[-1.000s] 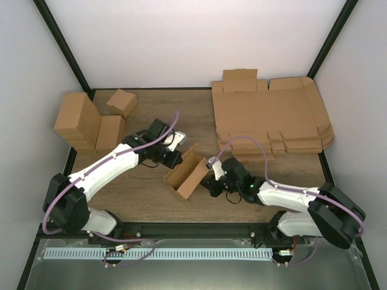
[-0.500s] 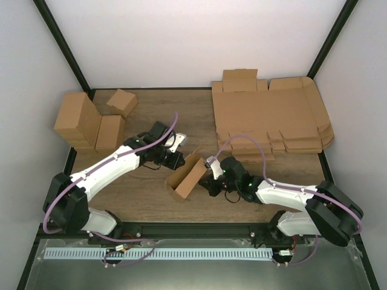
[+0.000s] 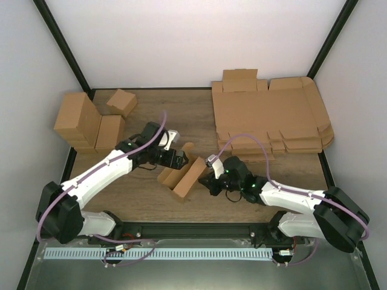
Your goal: Fold the paper box
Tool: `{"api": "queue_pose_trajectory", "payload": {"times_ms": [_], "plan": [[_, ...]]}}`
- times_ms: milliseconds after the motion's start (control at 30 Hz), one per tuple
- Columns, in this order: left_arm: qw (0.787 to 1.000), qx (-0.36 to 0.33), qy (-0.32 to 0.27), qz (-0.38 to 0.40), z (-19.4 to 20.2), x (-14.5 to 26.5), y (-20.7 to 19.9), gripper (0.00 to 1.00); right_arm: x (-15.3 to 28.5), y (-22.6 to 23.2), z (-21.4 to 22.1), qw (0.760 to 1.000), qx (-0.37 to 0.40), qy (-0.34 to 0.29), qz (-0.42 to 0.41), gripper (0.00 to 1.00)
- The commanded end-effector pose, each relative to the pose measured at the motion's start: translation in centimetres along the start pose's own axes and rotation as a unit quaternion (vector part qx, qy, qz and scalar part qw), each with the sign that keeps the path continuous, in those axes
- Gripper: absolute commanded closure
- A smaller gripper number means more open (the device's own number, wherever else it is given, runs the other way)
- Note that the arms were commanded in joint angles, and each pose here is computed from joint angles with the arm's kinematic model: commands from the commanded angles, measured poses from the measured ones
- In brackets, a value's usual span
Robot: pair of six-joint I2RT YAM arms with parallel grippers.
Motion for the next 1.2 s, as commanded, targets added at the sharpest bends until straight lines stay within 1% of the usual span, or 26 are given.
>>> {"api": "queue_pose_trajectory", "payload": {"times_ms": [0, 267, 333, 400, 433, 500, 567, 600, 633, 733, 767, 867, 900, 1067, 1167], "plan": [[0.999, 0.038, -0.023, -0.027, 0.0, 0.9, 2.1, 0.01, 0.2, 0.1, -0.3, 1.0, 0.012, -0.007, 0.004, 0.99], [0.991, 0.117, -0.051, -0.033, 1.7, 2.4, 5.9, 0.0, 0.2, 0.1, -0.3, 1.0, 0.013, 0.001, 0.005, 0.99], [0.99, 0.128, -0.052, -0.004, 2.2, 2.6, 5.9, 0.0, 0.3, 0.2, -0.4, 1.0, 0.013, 0.004, 0.005, 0.99], [0.99, 0.127, -0.048, 0.039, 2.8, 3.0, 4.8, 0.0, 0.6, 0.5, -0.6, 1.0, 0.009, 0.006, 0.002, 0.98], [0.989, 0.122, -0.048, 0.066, 3.0, 3.2, 4.1, 0.0, 0.8, 0.7, -0.8, 1.0, 0.008, 0.006, -0.004, 0.92], [0.987, 0.123, -0.053, 0.092, 3.5, 3.7, 3.3, 0.0, 1.5, 1.5, -1.0, 1.0, 0.0, 0.005, -0.023, 0.76], [0.984, 0.131, -0.059, 0.103, 4.0, 4.1, 3.1, 0.0, 2.3, 2.0, -1.3, 0.999, -0.021, -0.001, -0.031, 0.49], [0.983, 0.139, -0.062, 0.098, 4.2, 4.3, 3.2, 0.0, 2.6, 2.1, -1.3, 0.999, -0.035, -0.003, -0.03, 0.37], [0.982, 0.149, -0.064, 0.092, 4.6, 4.3, 3.4, 0.0, 3.0, 2.2, -1.5, 0.998, -0.049, -0.01, -0.03, 0.28], [0.976, 0.181, -0.084, 0.09, 5.5, 4.3, 3.8, 0.0, 3.8, 2.4, -2.2, 0.994, -0.103, -0.032, -0.03, 0.1], [0.972, 0.193, -0.09, 0.098, 5.6, 4.3, 3.8, 0.0, 4.0, 2.5, -2.4, 0.991, -0.128, -0.036, -0.032, 0.08], [0.962, 0.223, -0.103, 0.118, 6.2, 4.0, 3.8, 0.0, 4.0, 2.9, -3.0, 0.983, -0.172, -0.04, -0.045, 0.07], [0.962, 0.222, -0.107, 0.121, 6.3, 4.0, 3.8, 0.0, 3.8, 2.9, -3.0, 0.981, -0.185, -0.039, -0.048, 0.07], [0.962, 0.225, -0.111, 0.11, 6.9, 3.8, 4.3, 0.0, 2.2, 2.3, -2.1, 0.973, -0.226, -0.008, -0.041, 0.07], [0.955, 0.245, -0.102, 0.134, 7.3, 2.8, 4.2, 0.0, 1.4, 1.7, -1.6, 0.969, -0.244, 0.004, -0.024, 0.07]]}}
Point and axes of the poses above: each gripper's point midway between its finger pads, its own x axis back along the fingers, its own y axis along the line the jaws close on, z = x × y, the point moved 4 cm from there along x, back along the fingers, and after that the axes turned 2 degrees about x, right-handed, at the moved point
